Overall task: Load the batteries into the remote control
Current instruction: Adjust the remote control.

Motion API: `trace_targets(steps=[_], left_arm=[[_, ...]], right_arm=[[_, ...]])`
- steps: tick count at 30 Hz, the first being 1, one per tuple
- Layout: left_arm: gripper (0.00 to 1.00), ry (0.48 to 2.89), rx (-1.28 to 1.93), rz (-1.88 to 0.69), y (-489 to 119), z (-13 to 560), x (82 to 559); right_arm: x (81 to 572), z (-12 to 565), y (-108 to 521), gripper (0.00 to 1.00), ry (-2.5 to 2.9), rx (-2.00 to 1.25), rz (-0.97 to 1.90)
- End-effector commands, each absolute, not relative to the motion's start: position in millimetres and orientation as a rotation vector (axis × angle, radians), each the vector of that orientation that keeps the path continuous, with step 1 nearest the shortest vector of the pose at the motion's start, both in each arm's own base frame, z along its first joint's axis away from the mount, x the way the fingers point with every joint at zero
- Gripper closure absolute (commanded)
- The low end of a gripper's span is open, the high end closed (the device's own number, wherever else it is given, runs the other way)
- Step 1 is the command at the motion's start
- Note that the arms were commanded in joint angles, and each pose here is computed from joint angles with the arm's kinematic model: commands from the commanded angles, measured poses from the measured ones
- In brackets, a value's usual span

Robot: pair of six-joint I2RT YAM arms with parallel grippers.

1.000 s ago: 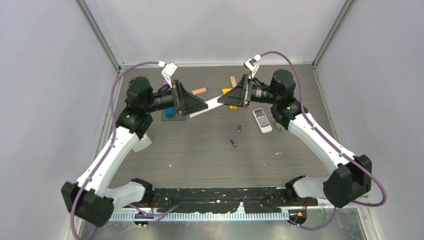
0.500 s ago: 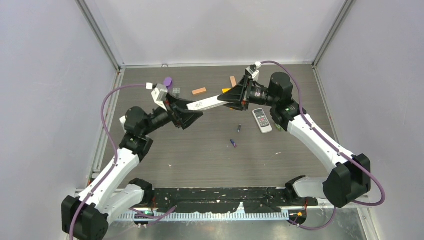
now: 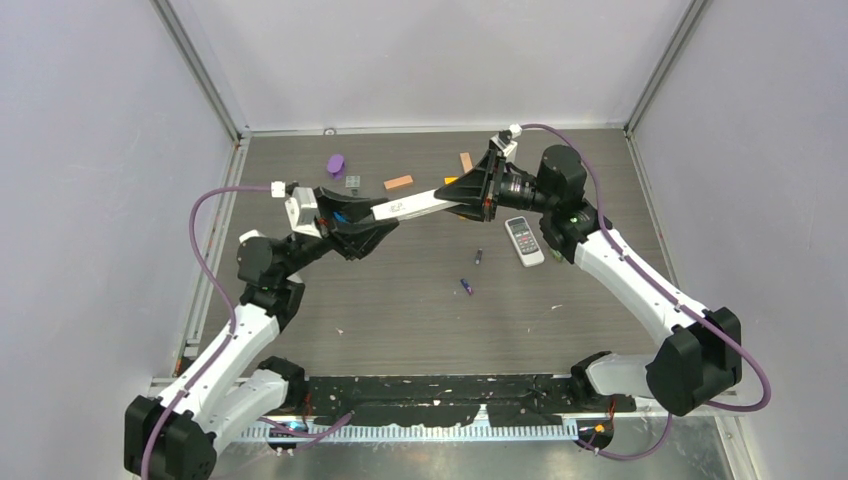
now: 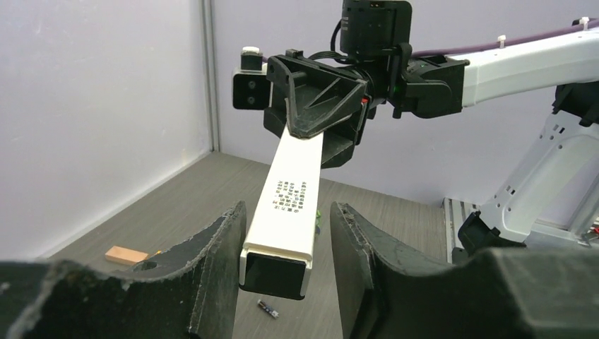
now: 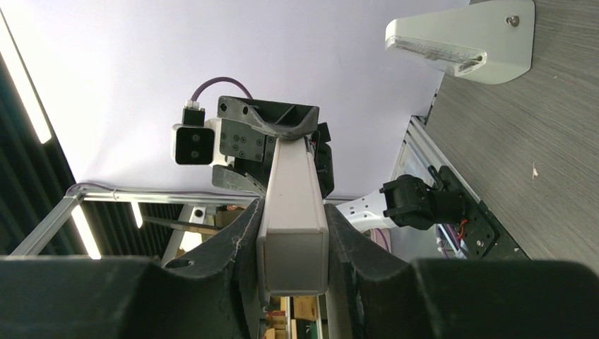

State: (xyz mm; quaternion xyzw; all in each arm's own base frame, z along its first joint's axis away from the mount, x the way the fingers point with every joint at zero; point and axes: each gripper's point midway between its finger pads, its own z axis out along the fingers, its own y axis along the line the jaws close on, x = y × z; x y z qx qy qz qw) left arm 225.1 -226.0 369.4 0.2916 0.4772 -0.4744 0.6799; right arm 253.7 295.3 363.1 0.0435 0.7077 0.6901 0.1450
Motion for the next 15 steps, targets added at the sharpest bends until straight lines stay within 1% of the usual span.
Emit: trace_targets(steps=[1,5,9,12,15], left_arm=[[0.52,0.946,0.749,-1.044,-228.5,379.9,212.4],[0.47,0.958,0.790,-1.080,-234.0,372.6,210.0],[0.46,0.983,0.787,-1.091,-235.9,367.7,214.0],[0.51,0.997,0.787,-1.084,-236.1,365.2,216.9],[0.58,1.016,0.785,-1.077,-236.4,361.7,220.0]], right_arm=[[254.1,376.2,295.5,0.94,1.980,0.109,2.019],[254.3,378.5,296.0,0.94,1.970,0.111,2.034],[254.2,378.8,296.3,0.94,1.965,0.112,2.048],[254.7,376.6,296.3,0.94,1.969,0.120,2.048],[255.1,375.3,296.4,0.94,1.969,0.125,2.052]])
